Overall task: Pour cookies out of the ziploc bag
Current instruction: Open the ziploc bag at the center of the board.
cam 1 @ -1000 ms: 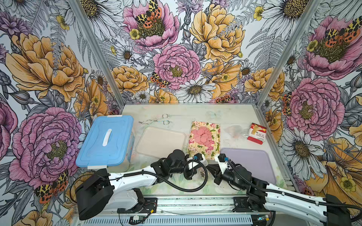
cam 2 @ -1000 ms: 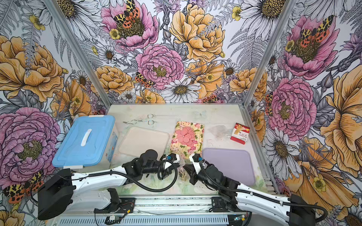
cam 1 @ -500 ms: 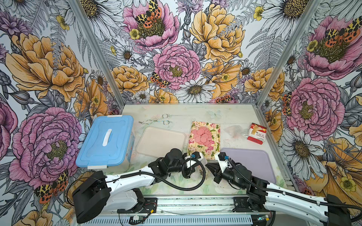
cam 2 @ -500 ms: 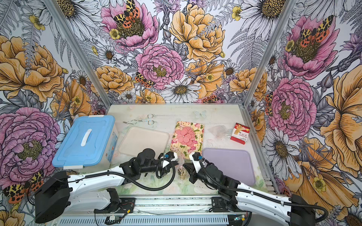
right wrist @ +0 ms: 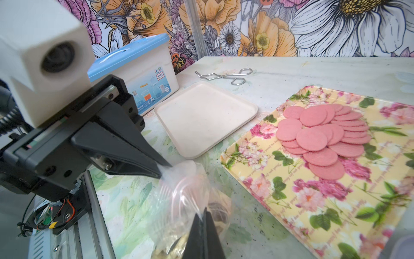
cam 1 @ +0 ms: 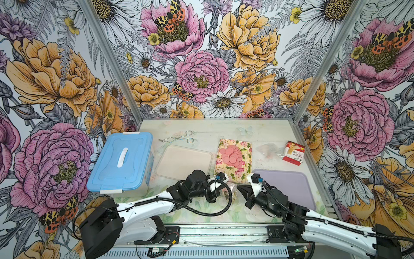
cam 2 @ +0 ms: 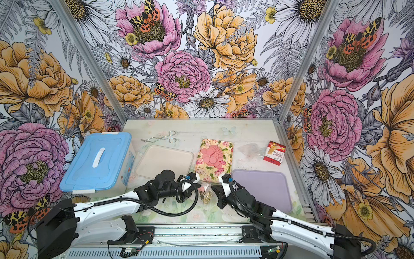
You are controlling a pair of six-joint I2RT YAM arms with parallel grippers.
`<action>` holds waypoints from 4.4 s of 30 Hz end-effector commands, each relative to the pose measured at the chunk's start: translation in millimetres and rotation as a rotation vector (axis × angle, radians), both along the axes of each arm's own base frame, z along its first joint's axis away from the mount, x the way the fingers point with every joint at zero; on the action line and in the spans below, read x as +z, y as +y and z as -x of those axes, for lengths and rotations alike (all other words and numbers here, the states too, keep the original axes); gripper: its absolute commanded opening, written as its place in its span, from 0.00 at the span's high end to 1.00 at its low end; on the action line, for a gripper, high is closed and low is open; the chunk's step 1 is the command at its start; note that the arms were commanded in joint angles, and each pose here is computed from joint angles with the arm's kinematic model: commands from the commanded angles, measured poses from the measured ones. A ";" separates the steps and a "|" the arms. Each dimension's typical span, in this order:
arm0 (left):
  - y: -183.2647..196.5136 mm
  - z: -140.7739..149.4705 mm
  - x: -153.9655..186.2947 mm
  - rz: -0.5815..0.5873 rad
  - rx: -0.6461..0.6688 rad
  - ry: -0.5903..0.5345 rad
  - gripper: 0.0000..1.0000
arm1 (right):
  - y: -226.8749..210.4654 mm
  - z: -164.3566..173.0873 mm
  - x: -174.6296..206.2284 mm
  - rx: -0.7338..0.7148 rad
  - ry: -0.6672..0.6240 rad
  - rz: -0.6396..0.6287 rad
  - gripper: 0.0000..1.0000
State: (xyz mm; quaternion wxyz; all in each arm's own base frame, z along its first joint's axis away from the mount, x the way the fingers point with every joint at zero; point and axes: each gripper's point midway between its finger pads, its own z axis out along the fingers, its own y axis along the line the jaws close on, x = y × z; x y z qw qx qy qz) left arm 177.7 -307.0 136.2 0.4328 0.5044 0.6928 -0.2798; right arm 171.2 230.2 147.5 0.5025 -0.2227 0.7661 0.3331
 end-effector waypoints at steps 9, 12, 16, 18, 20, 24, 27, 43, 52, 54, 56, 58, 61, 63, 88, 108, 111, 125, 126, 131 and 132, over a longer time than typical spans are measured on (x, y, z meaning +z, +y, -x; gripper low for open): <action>16.3 -15.7 -10.0 -0.052 0.095 -0.004 1.00 | -32.3 -22.5 -22.4 -0.214 0.052 0.055 1.00; 11.8 -9.4 -12.6 -0.053 0.054 0.015 0.99 | -31.5 -21.1 -20.6 -0.200 0.048 0.042 1.00; -0.5 5.6 -19.0 -0.051 -0.053 0.065 0.90 | -13.7 -8.5 -10.8 -0.071 0.022 -0.010 1.00; -6.0 11.6 -22.9 -0.060 -0.086 0.077 0.89 | -5.8 -3.8 -8.9 -0.023 0.025 -0.021 1.00; -8.8 14.0 -26.6 -0.070 -0.098 0.084 0.88 | 0.9 -1.5 -11.2 0.010 0.034 -0.017 1.00; -11.0 13.5 -29.8 -0.082 -0.099 0.086 0.79 | 16.4 1.6 -19.0 0.073 0.063 0.005 1.00; -7.5 4.9 -29.6 -0.095 -0.044 0.053 0.68 | 23.7 1.9 -25.0 0.099 0.077 0.022 1.00; -10.8 -4.6 -39.5 -0.124 -0.010 0.070 0.56 | 28.9 17.8 -5.9 0.189 0.052 -0.058 1.00; -11.5 10.4 -20.2 -0.033 -0.079 0.035 0.45 | 37.8 17.0 -17.2 0.212 0.078 -0.023 1.00; -12.1 10.0 -21.7 -0.036 -0.081 0.040 0.44 | 39.8 18.5 -16.9 0.225 0.081 -0.028 1.00; -14.2 11.0 -24.2 -0.041 -0.092 0.052 0.45 | 40.1 18.9 -17.3 0.228 0.082 -0.028 1.00; -16.6 11.4 -26.5 -0.046 -0.101 0.063 0.45 | 39.8 19.2 -16.8 0.229 0.079 -0.029 1.00; -19.1 10.1 -29.3 -0.053 -0.103 0.073 0.47 | 41.0 21.2 -14.6 0.242 0.077 -0.038 1.00; -21.6 11.4 -30.0 -0.053 -0.112 0.077 0.47 | 41.8 22.5 -14.5 0.250 0.078 -0.041 1.00; -7.1 -22.0 -36.4 -0.124 0.074 0.037 1.00 | -3.6 -13.5 -24.5 -0.074 0.081 0.042 1.00; 2.3 -32.4 -39.2 -0.151 0.133 0.043 1.00 | -30.7 -23.1 -26.9 -0.214 0.086 0.067 1.00; 5.3 -32.6 -31.8 -0.132 0.143 0.027 1.00 | -40.8 -26.3 -23.3 -0.267 0.073 0.041 1.00; 4.3 -18.3 -4.8 0.008 0.095 -0.006 1.00 | -63.5 -29.6 -18.4 -0.377 0.042 -0.121 1.00; 4.8 -17.2 -3.0 0.018 0.092 -0.008 1.00 | -63.8 -29.6 -18.1 -0.378 0.038 -0.132 1.00; 5.4 -11.0 7.4 0.070 0.071 -0.025 1.00 | -64.7 -29.8 -18.1 -0.383 0.035 -0.148 1.00; 6.1 -11.8 7.7 0.071 0.077 -0.026 1.00 | -64.1 -29.7 -17.9 -0.380 0.033 -0.154 1.00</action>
